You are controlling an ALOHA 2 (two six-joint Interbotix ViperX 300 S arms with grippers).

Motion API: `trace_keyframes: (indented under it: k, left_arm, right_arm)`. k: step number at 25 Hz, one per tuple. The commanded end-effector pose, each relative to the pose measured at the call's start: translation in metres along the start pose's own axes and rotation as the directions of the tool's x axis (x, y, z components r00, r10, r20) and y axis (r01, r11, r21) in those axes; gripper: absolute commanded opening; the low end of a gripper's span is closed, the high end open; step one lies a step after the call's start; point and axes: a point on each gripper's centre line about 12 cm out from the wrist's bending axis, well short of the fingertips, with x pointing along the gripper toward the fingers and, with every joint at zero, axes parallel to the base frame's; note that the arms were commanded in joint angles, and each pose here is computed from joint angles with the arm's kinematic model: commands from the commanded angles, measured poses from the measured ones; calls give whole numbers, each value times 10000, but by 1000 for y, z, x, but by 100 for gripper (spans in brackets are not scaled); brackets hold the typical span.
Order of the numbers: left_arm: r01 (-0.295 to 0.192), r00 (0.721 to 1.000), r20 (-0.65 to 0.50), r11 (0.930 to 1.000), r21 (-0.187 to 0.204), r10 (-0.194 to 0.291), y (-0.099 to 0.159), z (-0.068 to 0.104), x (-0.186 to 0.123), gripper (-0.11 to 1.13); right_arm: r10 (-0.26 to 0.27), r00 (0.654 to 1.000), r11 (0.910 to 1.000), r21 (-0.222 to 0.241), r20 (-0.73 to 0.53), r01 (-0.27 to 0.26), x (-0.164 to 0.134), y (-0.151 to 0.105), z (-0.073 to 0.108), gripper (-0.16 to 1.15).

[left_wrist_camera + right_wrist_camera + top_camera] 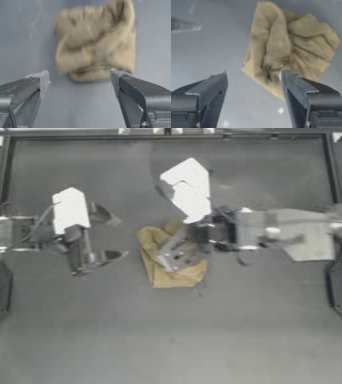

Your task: Fold shirt

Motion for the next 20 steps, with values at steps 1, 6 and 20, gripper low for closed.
trace_keyframes:
  k: [1,6,20]
  left_arm:
    - [-6,9994,349,10000,94,3,1,29,20,102]
    - [-234,9992,326,9993,303,224,9,51,50,102]
    - [-279,9989,389,9991,314,267,11,79,110,102]
  right_arm:
    - [985,9921,9951,35,773,-990,-32,-9,0,92]
    - [1621,9803,9867,-82,1126,-1622,-48,-28,-14,91]
    - [2282,9614,9736,-440,1538,-2240,-57,-52,-35,91]
